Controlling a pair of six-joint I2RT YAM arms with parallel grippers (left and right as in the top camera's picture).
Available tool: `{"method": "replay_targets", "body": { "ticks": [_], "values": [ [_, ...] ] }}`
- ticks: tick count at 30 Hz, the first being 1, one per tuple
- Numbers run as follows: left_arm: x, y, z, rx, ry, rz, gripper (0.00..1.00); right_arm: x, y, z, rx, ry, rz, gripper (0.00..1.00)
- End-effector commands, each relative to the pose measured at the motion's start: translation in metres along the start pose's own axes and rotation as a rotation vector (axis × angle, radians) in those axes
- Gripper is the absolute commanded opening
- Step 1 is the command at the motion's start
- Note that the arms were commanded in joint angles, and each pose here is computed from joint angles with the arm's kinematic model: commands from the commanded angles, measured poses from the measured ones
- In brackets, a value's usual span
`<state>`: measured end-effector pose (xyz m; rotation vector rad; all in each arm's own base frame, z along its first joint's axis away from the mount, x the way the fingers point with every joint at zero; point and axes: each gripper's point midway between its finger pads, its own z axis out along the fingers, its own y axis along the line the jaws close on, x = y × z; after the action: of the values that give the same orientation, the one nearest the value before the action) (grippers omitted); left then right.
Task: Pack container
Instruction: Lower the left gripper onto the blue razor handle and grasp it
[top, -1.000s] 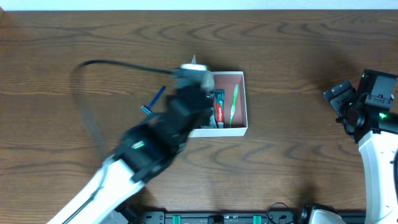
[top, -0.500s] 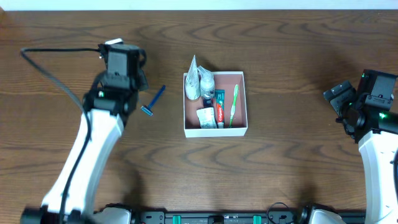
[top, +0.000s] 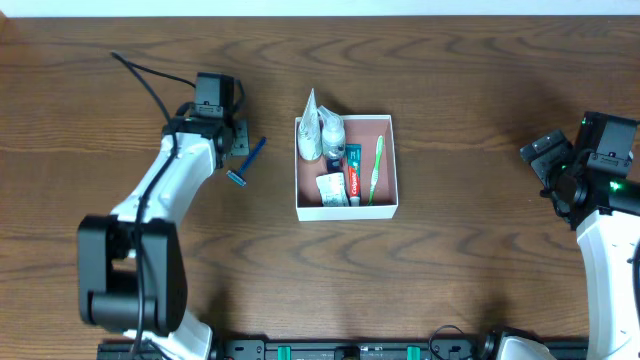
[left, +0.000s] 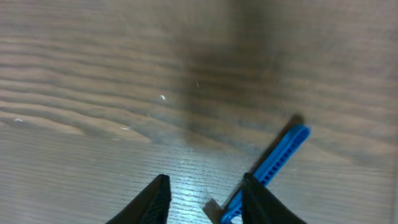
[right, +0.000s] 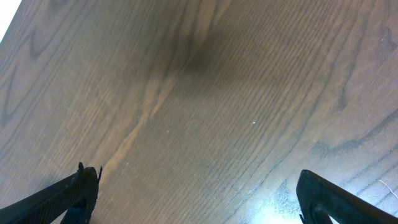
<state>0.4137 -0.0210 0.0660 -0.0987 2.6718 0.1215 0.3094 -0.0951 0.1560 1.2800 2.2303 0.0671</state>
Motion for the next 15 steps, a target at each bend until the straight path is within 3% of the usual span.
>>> {"method": "replay_targets", "body": {
  "ticks": [1,5,15],
  "values": [
    [0.019,-0.011,0.02,0.058,0.074,0.108,0.46,-0.004,0.0,-0.001,0.002,-0.009,-0.007,0.99],
    [0.031,-0.025,0.031,0.133,0.118,0.165,0.54,-0.004,0.0,-0.001,0.002,-0.009,-0.007,0.99],
    [0.037,-0.037,0.031,0.209,0.13,0.263,0.54,-0.004,0.0,-0.001,0.002,-0.009,-0.007,0.99]
  ]
}}
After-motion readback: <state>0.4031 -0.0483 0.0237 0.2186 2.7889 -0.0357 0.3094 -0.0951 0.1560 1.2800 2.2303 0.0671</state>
